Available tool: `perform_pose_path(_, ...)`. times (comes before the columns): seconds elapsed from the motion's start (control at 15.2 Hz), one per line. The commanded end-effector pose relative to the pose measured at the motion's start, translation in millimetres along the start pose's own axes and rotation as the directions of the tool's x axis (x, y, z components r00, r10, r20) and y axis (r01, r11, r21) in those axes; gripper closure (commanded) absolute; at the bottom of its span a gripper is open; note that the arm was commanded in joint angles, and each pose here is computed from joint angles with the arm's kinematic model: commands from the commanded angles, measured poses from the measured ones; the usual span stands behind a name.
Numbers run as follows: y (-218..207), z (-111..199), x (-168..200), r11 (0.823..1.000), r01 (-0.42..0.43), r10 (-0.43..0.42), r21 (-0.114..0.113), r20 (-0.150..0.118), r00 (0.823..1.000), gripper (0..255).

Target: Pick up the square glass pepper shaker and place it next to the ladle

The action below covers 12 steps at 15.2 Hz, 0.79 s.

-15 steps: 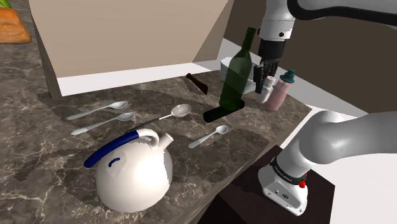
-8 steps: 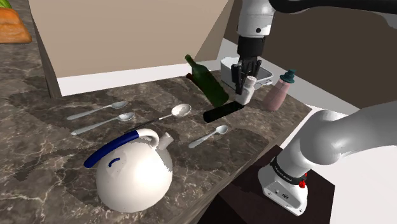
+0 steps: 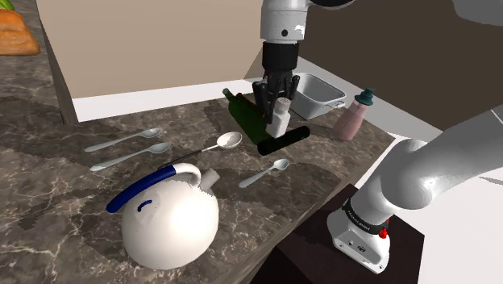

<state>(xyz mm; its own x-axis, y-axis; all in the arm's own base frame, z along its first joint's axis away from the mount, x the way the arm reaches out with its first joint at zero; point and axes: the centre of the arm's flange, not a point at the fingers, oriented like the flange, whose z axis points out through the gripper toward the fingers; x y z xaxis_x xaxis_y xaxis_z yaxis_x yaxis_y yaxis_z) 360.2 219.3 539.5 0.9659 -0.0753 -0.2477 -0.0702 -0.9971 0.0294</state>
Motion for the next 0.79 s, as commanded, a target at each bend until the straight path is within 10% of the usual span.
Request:
perform_pose_path(0.0,-25,-4,10,1.0,-0.001,0.001,0.001,0.0,1.0,255)
perform_pose_path(0.73,-162,-20,54,1.0,-0.001,0.001,0.001,0.0,1.0,255)
